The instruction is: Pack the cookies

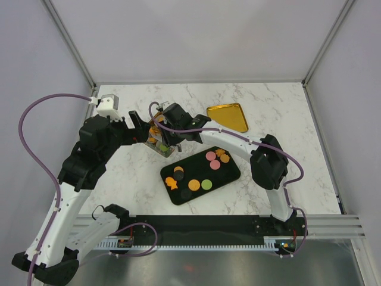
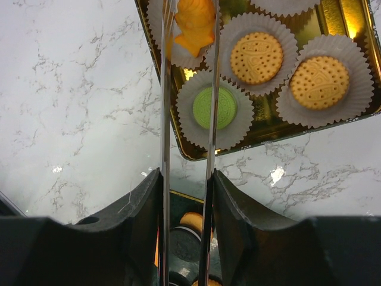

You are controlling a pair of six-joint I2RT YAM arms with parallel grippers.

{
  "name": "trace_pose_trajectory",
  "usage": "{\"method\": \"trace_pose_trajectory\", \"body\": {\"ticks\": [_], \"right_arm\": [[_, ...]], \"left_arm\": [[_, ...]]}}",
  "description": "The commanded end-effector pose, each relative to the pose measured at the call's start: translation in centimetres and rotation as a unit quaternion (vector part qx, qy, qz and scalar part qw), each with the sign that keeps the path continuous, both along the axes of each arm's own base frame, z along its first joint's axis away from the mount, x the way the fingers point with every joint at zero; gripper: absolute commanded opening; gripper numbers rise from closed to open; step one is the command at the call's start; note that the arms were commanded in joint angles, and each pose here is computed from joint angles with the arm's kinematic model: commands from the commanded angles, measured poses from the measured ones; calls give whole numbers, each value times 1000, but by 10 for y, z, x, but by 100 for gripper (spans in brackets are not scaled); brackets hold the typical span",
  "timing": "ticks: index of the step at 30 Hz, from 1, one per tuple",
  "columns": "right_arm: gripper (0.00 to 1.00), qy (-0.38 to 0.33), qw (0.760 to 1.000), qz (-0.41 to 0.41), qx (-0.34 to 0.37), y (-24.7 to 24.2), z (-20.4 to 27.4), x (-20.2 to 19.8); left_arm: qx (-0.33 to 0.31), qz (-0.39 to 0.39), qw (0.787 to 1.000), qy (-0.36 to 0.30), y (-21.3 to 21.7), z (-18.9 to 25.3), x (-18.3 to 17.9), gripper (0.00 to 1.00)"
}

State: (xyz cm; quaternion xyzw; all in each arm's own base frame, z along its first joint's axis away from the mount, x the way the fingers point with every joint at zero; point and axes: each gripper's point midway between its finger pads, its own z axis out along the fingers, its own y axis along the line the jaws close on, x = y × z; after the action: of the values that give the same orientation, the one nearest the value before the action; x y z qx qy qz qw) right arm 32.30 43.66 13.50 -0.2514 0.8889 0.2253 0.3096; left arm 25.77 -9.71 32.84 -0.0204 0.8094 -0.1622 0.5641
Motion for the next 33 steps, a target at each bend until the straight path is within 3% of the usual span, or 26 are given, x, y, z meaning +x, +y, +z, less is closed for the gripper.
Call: {"method": "trace_pose_trajectory", "body": {"ticks": [1, 13, 22, 28, 33], "right_arm": [[46, -24, 999, -2, 24, 9, 17, 5], [51, -33, 999, 2, 24, 11, 27, 4], [52, -63, 997, -14, 42, -7, 80, 8], [52, -89, 993, -53, 50, -51, 120, 15], [52, -110, 984, -130, 46, -126, 138, 36]], "left_arm": [[1, 8, 1000, -1, 3, 1, 0, 100], [2, 11, 1000, 2, 4, -1, 0, 100], [-4, 7, 1000, -7, 2, 6, 2, 100], [-8, -2, 1000, -8, -3, 7, 5, 100], [-11, -11, 1000, -5, -7, 3, 6, 100]]}}
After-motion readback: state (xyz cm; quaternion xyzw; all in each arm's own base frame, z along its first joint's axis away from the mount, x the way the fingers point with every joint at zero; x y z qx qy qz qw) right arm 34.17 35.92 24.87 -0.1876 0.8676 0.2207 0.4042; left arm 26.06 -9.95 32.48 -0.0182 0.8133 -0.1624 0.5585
